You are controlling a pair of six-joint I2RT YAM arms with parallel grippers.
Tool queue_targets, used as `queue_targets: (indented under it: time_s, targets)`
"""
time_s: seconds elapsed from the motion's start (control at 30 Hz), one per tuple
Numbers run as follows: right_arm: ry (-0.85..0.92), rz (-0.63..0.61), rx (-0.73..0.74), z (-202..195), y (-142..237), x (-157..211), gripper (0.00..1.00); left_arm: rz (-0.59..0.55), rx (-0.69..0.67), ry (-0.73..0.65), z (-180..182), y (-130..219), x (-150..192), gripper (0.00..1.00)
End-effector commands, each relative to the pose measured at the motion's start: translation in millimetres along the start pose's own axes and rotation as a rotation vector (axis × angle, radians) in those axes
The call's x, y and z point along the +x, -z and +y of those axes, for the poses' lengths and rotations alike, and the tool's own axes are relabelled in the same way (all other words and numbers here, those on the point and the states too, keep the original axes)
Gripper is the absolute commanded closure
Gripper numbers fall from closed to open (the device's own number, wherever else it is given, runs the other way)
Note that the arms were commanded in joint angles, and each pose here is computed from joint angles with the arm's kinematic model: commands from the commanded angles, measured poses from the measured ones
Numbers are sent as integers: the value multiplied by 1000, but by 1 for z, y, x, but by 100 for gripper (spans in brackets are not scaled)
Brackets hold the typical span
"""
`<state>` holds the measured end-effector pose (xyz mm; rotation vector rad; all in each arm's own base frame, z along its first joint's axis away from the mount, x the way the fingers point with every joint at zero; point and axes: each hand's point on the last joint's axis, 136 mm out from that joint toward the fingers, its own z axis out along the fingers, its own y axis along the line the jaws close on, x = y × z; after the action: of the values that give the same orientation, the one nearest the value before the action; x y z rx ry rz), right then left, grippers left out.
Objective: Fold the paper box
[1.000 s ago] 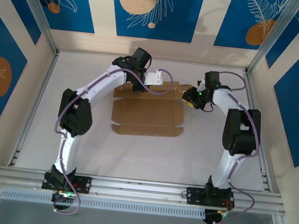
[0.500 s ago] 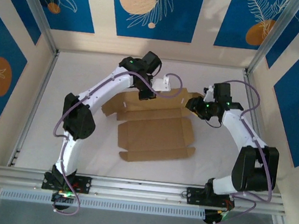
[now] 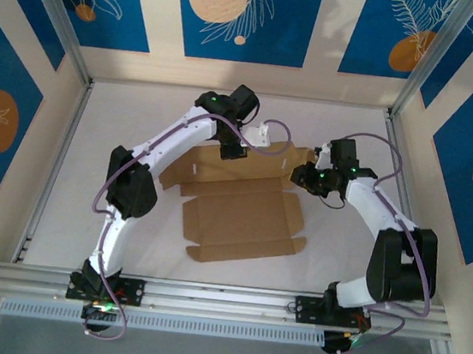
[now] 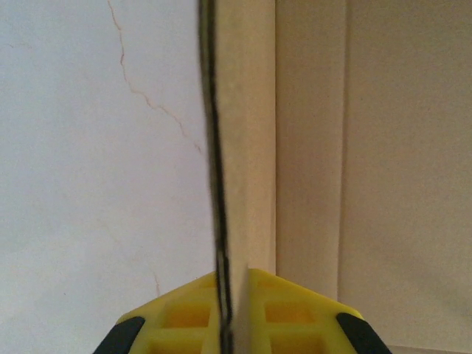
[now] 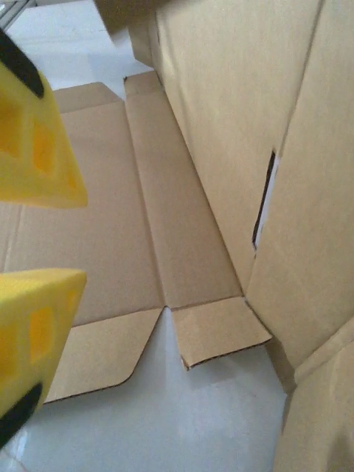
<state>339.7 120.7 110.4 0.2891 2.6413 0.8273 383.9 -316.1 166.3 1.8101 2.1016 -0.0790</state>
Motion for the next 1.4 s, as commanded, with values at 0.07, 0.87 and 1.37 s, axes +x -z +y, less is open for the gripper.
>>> queue_targets:
  time_s: [0.07, 0.87, 1.37]
  targets:
    - [-86, -20, -6, -15, -12, -15, 88, 57, 27, -34, -1, -23, 10, 100]
    - [-128, 11, 183, -51, -62, -37, 84, 23, 19, -6, 0, -21, 4, 100]
    - [-145, 49, -88, 3, -59, -23, 83, 19, 4, 25, 3, -23, 2, 100]
